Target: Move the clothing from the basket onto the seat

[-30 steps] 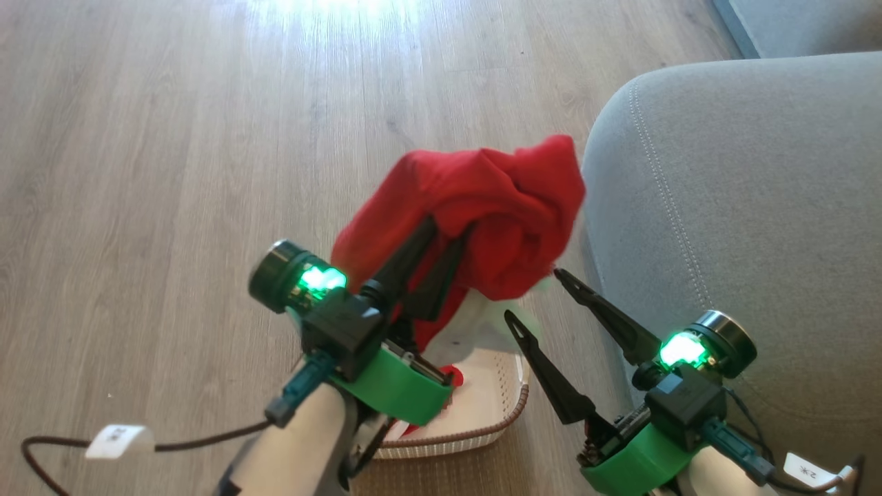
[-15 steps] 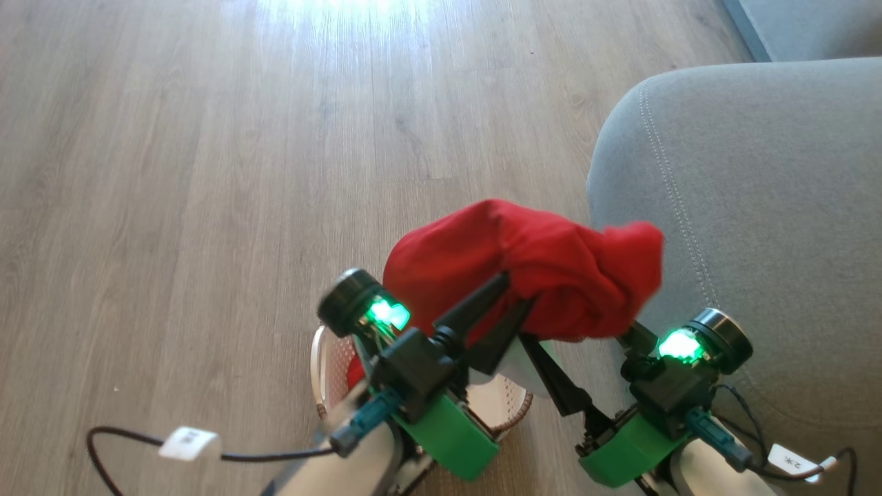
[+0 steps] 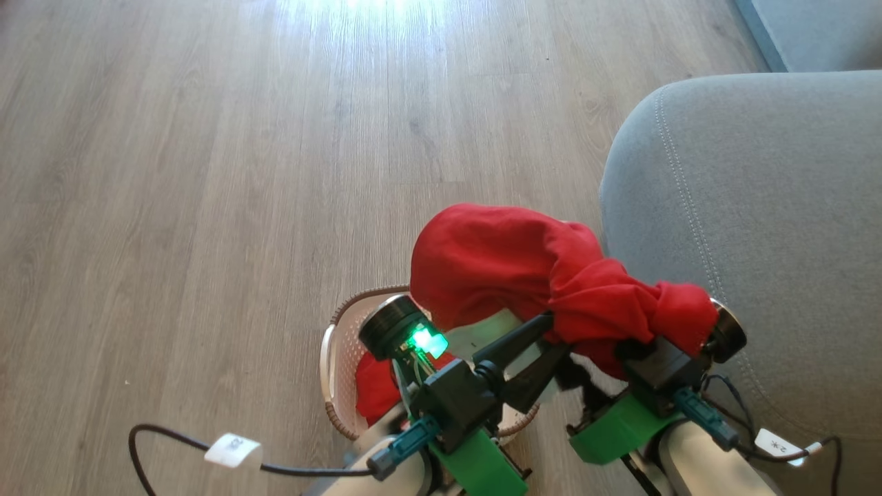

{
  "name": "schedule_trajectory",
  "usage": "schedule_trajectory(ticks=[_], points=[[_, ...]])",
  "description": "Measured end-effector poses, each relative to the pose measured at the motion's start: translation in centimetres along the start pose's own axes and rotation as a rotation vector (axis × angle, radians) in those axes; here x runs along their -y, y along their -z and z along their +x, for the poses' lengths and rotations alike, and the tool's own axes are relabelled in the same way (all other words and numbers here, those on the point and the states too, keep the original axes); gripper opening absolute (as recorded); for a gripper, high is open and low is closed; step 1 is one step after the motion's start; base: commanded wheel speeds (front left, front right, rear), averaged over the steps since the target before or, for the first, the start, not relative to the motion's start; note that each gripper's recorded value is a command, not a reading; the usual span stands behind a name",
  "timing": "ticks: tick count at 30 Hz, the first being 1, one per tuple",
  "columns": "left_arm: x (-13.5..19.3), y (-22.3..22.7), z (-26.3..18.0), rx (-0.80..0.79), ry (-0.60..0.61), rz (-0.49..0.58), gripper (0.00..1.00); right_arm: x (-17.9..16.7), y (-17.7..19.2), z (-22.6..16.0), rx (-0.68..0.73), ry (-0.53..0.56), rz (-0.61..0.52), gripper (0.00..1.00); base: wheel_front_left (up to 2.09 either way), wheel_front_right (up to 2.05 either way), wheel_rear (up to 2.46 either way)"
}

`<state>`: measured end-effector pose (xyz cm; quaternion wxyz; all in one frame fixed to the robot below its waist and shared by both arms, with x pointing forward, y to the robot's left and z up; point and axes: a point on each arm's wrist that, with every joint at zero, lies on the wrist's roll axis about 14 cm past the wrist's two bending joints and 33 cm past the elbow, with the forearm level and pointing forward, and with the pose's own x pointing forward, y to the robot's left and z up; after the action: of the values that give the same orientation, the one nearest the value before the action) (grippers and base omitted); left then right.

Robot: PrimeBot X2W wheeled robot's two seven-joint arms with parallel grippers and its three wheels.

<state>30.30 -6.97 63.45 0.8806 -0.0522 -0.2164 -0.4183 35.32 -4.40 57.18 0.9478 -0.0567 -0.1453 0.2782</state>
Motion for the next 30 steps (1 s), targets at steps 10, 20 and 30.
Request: schedule_trajectory(ticks=[10,20,30], points=[[-1.8,-0.1,-0.1,0.0,-0.06,0.016,0.0,1.6,-0.1,0.0,0.008,0.075,0.04,0.0,0.0,0.0,0.0],[-2.8,0.8,-0.7,-0.025,-0.099,0.01,0.0,3.7,-0.8,-0.6,0.035,0.159,0.059,0.0,0.0,0.0,0.0],[-2.7,3.0,-1.4,-0.099,-0.091,0.023,0.0,4.3,-1.5,-0.5,0.059,0.185,0.076,0.0,0.0,0.0,0.0]])
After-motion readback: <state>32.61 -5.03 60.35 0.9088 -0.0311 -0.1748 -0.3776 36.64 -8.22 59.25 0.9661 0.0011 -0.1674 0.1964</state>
